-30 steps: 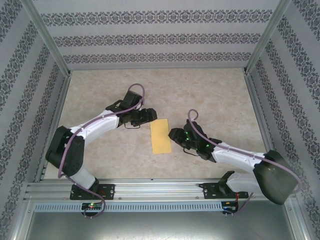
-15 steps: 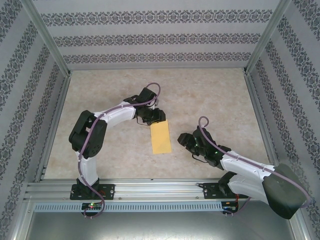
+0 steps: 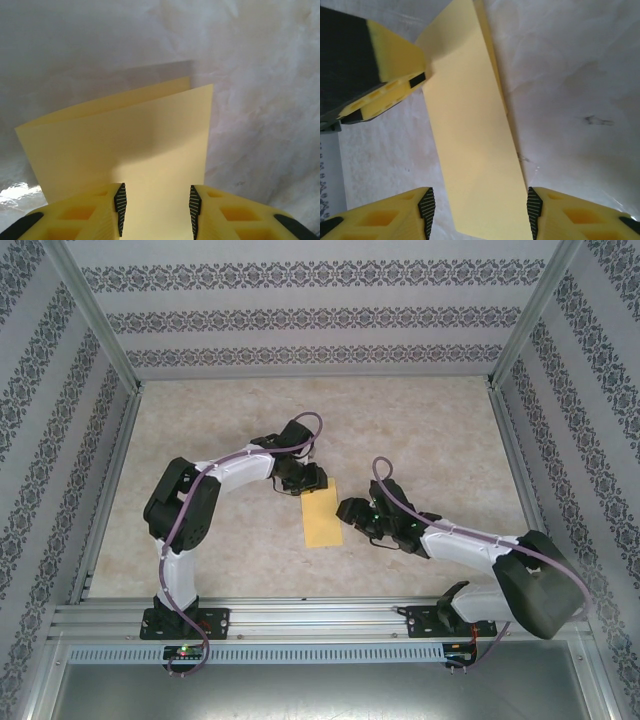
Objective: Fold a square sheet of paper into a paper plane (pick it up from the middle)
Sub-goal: Third fold the triangle at the center of the table.
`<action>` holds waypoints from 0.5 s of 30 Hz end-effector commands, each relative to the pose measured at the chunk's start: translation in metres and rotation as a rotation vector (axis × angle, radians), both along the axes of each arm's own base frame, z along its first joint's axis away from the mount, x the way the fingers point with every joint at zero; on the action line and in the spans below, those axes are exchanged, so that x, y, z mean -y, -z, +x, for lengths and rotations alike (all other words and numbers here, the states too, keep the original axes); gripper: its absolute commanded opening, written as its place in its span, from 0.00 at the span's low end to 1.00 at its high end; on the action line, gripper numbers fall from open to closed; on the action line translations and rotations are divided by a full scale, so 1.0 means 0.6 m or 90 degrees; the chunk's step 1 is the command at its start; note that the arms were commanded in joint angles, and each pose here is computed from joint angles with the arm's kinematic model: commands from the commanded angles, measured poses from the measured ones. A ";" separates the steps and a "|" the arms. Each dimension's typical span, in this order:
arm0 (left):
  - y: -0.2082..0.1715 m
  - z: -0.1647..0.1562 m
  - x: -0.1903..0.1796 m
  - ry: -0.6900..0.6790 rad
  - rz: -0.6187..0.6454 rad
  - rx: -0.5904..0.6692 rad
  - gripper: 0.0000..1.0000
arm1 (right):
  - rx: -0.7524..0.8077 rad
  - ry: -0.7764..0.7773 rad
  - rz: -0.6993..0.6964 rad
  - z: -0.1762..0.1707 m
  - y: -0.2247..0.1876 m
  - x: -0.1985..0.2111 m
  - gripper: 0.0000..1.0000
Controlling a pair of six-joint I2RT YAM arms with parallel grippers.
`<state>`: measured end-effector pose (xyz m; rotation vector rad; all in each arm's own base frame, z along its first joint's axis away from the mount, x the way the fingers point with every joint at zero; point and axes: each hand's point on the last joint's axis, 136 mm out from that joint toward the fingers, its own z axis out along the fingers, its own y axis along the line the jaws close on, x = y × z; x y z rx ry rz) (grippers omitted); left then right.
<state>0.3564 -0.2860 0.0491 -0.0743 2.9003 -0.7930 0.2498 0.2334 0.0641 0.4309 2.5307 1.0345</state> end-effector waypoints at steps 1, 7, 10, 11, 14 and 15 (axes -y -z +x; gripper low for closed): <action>0.035 -0.015 -0.025 0.001 0.038 -0.031 0.41 | 0.012 -0.042 0.025 0.006 -0.012 -0.027 0.54; 0.061 -0.028 -0.036 0.001 0.057 -0.051 0.41 | -0.016 -0.058 0.036 0.008 0.008 -0.045 0.53; 0.071 -0.038 -0.043 0.003 0.067 -0.060 0.41 | -0.023 -0.057 0.033 0.011 0.015 -0.046 0.53; 0.074 -0.041 -0.045 0.003 0.068 -0.061 0.41 | -0.025 -0.059 0.035 0.011 0.016 -0.048 0.53; 0.077 -0.047 -0.047 0.005 0.067 -0.065 0.41 | -0.033 -0.055 0.026 0.012 0.023 -0.047 0.54; 0.077 -0.047 -0.047 0.007 0.066 -0.064 0.41 | -0.036 -0.053 0.023 0.013 0.026 -0.046 0.54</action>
